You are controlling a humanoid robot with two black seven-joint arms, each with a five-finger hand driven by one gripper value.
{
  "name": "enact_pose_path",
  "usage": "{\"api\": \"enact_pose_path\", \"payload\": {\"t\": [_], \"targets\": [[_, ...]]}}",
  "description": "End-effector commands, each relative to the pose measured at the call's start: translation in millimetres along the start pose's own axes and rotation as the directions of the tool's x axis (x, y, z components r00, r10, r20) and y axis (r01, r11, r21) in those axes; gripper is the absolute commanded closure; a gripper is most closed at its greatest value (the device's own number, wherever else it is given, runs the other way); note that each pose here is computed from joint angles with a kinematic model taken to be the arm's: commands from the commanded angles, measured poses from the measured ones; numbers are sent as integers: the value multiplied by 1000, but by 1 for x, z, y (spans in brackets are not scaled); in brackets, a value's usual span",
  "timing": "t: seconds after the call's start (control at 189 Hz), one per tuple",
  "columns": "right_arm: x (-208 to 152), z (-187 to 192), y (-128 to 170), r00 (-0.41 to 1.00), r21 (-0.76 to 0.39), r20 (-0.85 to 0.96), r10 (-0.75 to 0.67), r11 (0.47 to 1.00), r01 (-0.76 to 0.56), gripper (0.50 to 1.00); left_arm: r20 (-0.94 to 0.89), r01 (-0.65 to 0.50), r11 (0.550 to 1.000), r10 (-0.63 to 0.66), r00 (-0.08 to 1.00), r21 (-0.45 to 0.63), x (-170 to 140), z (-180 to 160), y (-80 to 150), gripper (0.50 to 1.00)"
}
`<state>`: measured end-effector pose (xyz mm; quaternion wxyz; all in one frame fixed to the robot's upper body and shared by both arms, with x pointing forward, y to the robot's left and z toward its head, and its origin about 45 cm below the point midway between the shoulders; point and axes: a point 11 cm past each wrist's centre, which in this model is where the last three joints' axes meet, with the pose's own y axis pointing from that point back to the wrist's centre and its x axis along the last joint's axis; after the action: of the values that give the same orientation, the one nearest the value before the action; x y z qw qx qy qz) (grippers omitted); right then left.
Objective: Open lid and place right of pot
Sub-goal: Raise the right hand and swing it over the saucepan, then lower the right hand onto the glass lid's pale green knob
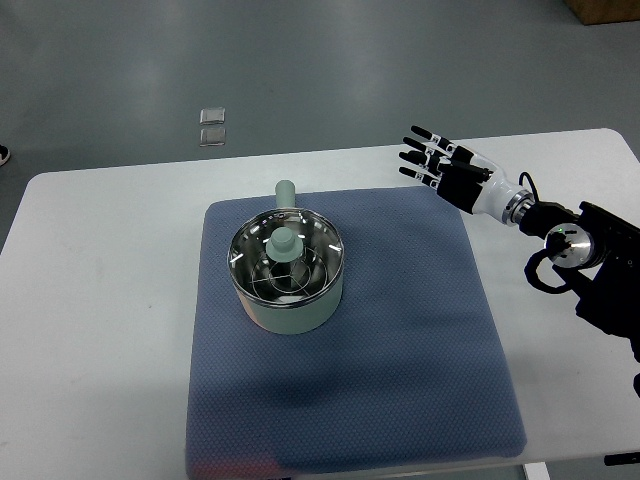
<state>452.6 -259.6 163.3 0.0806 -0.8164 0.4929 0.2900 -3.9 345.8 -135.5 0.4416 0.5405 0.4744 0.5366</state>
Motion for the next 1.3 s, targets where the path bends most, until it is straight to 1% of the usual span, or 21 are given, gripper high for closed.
{"api": "enact_pose_path", "payload": {"t": [0.0, 0.285, 0.412, 0.417, 0.449, 0.544, 0.587, 0.671, 0.75, 0.846, 0.967, 0.978, 1.004, 1.052, 1.057, 1.115, 1.147, 1.157, 1.237, 1.289, 1.295], "targets": [[0, 0, 0, 1000, 1, -1, 2, 1000, -2, 538, 0, -3, 1000, 3, 1000, 0, 0, 0, 0, 500], [-3, 1, -1, 1000, -5, -13, -18, 1000, 17, 540, -1, -6, 1000, 6, 1000, 1, 0, -2, 0, 500], [-11, -7, -5, 997, -20, -61, -48, 999, 47, 542, 0, -3, 1000, 3, 1000, 1, 0, -2, 0, 500], [-19, -20, -11, 989, -32, -127, -79, 997, 75, 542, 0, -1, 1000, 1, 1000, 1, -1, -2, 0, 500], [-24, -27, -14, 980, -47, -175, -98, 995, 91, 542, 0, 0, 1000, 0, 1000, 1, -1, -2, 0, 500], [-33, -41, -20, 954, -70, -271, -129, 991, 114, 542, 0, -1, 1000, 1, 1000, 1, -1, -2, 0, 500], [-43, -50, -24, 934, -79, -321, -155, 988, 136, 542, 0, -1, 1000, 1, 1000, 1, -1, -2, 0, 500], [-57, -55, -29, 880, -134, -428, -206, 977, 163, 542, 0, -1, 1000, 1, 1000, 1, -1, -2, 0, 500], [-69, -65, -32, 803, -177, -542, -248, 968, 180, 542, 0, -3, 1000, 3, 1000, 1, 0, -2, 0, 500], [-96, -75, -39, 679, -230, -661, -319, 948, 221, 542, 0, -1, 1000, 1, 1000, 1, -1, -2, 0, 500], [-135, -78, -47, 477, -319, -779, -407, 912, 257, 542, 0, -1, 1000, 1, 1000, 1, -1, -2, 0, 500], [-135, -78, -47, 476, -319, -779, -407, 912, 257, 542, 0, -1, 1000, 1, 1000, 1, -1, -2, 0, 500], [-146, -79, -48, 419, -338, -803, -425, 902, 267, 542, 0, -1, 1000, 1, 1000, 1, -1, -2, 0, 500], [-146, -79, -48, 419, -338, -803, -425, 902, 267, 542, 0, -1, 1000, 1, 1000, 1, -1, -2, 0, 500], [-162, -80, -50, 332, -367, -831, -447, 888, 276, 542, 0, -1, 1000, 1, 1000, 1, -1, -2, 0, 500], [-181, -81, -52, 233, -400, -852, -468, 871, 285, 542, 0, -1, 1000, 1, 1000, 0, -1, -1, 0, 500], [-198, -80, -53, 146, -436, -860, -489, 853, 287, 542, 0, -1, 1000, 1, 1000, 1, -1, -2, 0, 500], [-198, -80, -53, 146, -436, -860, -489, 853, 287, 542, 0, -1, 1000, 1, 1000, 1, -1, -2, 0, 500], [-220, -74, -58, -3, -510, -850, -527, 822, 254, 542, 0, -1, 1000, 1, 1000, 1, -1, -2, 0, 500], [-220, -74, -58, -3, -510, -850, -527, 821, 254, 542, 0, -1, 1000, 1, 1000, 1, -1, -2, 0, 500], [-233, -69, -61, -70, -545, -835, -545, 804, 238, 542, 0, -1, 1000, 1, 1000, 1, -1, -2, 0, 500]]}}
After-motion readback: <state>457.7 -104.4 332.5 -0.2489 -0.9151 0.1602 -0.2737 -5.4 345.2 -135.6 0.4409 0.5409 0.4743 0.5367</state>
